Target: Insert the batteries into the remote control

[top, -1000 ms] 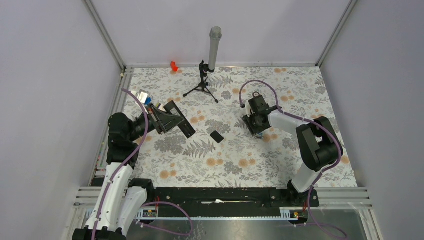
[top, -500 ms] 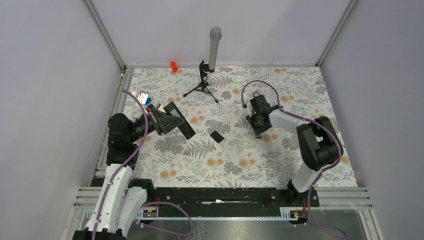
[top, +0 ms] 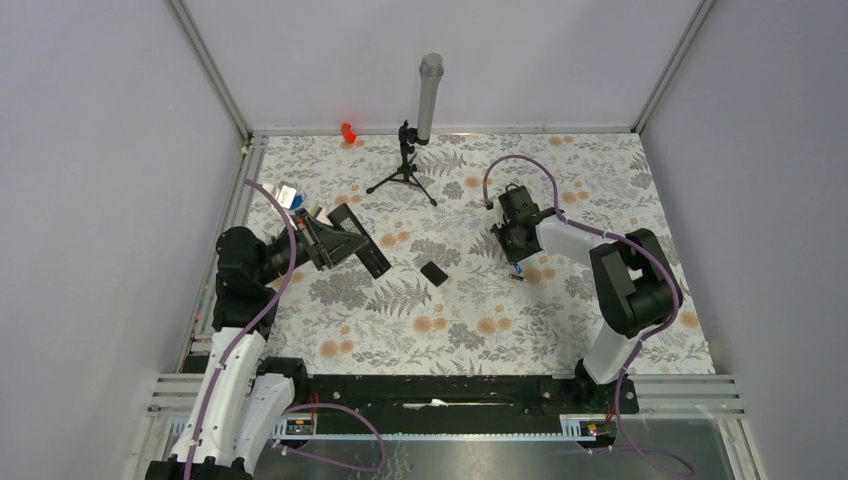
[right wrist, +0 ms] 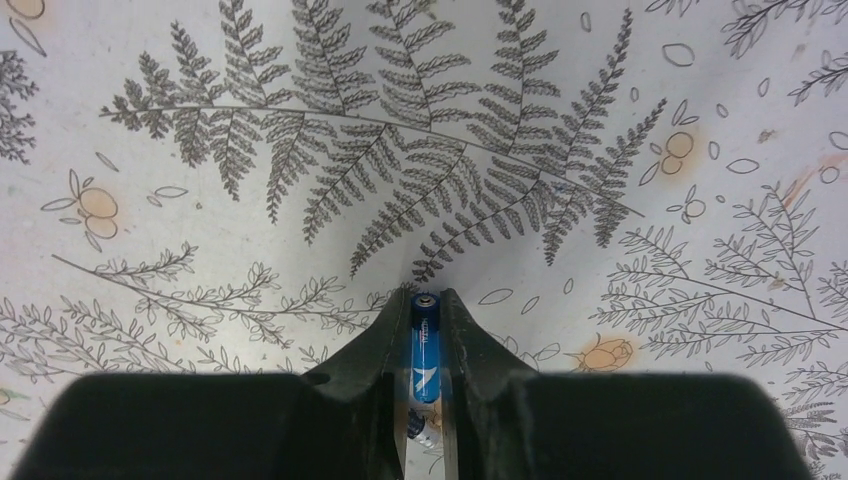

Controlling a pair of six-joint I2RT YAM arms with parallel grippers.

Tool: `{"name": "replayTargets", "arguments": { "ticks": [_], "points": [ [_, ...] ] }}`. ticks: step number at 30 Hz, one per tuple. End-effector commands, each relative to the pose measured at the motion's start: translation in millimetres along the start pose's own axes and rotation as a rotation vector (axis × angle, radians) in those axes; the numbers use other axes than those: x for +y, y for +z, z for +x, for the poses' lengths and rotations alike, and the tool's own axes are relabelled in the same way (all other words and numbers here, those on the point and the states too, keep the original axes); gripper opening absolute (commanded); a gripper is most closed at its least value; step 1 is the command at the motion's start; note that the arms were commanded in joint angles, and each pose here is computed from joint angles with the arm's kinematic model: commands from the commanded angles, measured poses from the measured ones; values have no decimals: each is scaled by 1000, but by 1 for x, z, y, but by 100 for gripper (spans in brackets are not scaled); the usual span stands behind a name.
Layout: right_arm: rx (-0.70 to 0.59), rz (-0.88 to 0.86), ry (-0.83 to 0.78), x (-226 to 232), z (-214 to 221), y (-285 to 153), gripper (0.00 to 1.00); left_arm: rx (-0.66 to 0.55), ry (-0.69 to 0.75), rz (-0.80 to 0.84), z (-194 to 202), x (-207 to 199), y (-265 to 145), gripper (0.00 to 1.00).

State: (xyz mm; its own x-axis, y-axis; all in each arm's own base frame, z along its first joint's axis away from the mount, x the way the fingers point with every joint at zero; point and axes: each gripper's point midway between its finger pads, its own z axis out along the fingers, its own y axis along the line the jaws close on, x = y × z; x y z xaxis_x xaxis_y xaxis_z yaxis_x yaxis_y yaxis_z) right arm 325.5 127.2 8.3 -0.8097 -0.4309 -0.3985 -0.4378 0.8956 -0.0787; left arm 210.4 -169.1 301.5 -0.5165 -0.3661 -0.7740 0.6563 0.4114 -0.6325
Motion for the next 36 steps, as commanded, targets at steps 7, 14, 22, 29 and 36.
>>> {"name": "replayTargets", "arguments": {
  "ticks": [7,14,22,29,36],
  "points": [
    [-335,-11,163,0,-76,-50,10,-68,-18,-5,-17,3,6,0],
    [-739,-427,291,66,-146,-155,8,-120,-138,5,-19,15,18,0],
    [-970,-788,181,162,-167,-270,7,-140,-211,-1,-17,21,32,0],
    [-1054,-911,102,207,-169,-315,7,-156,-278,14,-17,18,33,0],
    [-1042,-919,-21,243,-161,-321,7,-126,-322,52,-15,15,36,0]
  ]
}}
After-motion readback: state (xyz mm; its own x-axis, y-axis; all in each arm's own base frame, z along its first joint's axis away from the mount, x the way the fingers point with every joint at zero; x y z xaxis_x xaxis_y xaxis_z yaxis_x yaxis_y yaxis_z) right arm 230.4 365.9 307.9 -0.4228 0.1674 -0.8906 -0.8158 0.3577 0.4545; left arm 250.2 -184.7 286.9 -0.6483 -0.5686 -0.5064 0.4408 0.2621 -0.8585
